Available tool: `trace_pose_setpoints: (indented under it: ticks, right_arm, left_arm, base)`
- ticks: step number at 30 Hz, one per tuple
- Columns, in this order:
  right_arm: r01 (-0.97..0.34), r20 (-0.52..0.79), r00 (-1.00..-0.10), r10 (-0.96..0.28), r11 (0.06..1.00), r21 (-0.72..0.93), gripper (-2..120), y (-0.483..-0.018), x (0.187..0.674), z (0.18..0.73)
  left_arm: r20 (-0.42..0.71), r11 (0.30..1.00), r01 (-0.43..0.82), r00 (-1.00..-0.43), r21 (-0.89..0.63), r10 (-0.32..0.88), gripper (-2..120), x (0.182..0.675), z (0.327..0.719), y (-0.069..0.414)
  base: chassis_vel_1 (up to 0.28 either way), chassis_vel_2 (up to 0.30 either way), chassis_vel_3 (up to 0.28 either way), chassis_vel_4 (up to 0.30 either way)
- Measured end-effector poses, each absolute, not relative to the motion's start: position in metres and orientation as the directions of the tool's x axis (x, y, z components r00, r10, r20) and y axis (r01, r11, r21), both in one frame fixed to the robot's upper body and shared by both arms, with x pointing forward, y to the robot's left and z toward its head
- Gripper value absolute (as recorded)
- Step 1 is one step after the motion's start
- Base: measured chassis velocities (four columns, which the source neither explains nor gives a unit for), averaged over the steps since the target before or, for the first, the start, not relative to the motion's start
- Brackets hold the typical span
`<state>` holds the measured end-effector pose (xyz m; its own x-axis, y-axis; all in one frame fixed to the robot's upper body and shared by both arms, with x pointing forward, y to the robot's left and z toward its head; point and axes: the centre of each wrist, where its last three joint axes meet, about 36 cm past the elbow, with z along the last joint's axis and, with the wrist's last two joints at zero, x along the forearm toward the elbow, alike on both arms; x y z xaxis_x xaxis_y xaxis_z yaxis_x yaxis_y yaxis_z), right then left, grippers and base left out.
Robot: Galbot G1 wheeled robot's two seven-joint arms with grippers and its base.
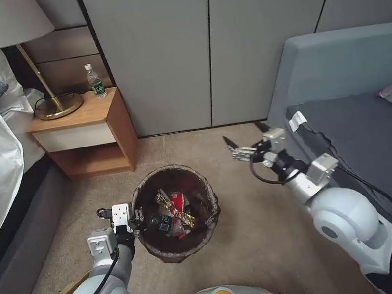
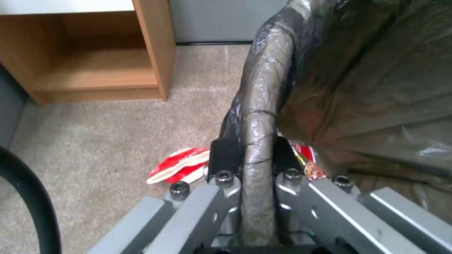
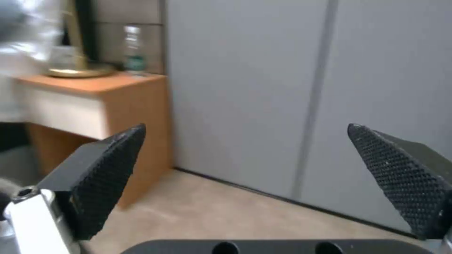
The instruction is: Pick up the trash bin, then pick up the garbage from the floor and place it into the trash bin.
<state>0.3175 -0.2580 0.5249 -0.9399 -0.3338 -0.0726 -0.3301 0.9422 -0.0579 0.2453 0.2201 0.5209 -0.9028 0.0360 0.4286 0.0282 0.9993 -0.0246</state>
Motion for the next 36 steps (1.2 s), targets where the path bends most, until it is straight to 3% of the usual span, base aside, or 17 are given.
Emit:
trace_pose_setpoints:
  ticks: [7, 9, 13, 21, 36]
  right_arm:
    - [-0.213, -0.093, -0.971, -0.220, 0.974, -0.083, 100, -0.277, 0.292, 0.500]
    - [-0.110, -0.100, -0.988, -0.116, 0.992, -0.067, 100, -0.277, 0.265, 0.478]
    - [-0.030, -0.113, -0.993, -0.037, 0.997, -0.064, 100, -0.278, 0.240, 0.466]
    - [0.008, -0.126, -0.992, -0.002, 0.997, -0.075, 100, -0.278, 0.212, 0.460]
    - [0.007, -0.138, -0.990, -0.001, 0.998, -0.059, 100, -0.270, 0.213, 0.460]
  left_arm:
    - [0.428, 0.999, 0.035, -0.903, -0.022, 0.041, 2, 0.245, 0.521, 0.221]
    - [0.432, 0.999, 0.036, -0.901, -0.018, 0.041, 2, 0.244, 0.521, 0.221]
    - [0.435, 0.999, 0.037, -0.900, -0.016, 0.040, 2, 0.244, 0.520, 0.222]
    - [0.436, 0.999, 0.038, -0.899, -0.010, 0.038, 2, 0.243, 0.520, 0.222]
    - [0.441, 0.999, 0.034, -0.897, -0.003, 0.032, 2, 0.243, 0.520, 0.223]
  base:
    - [0.000, 0.000, 0.000, 0.000]
    - [0.000, 0.000, 0.000, 0.000]
    - [0.000, 0.000, 0.000, 0.000]
    - [0.000, 0.000, 0.000, 0.000]
    - [0.000, 0.000, 0.000, 0.000]
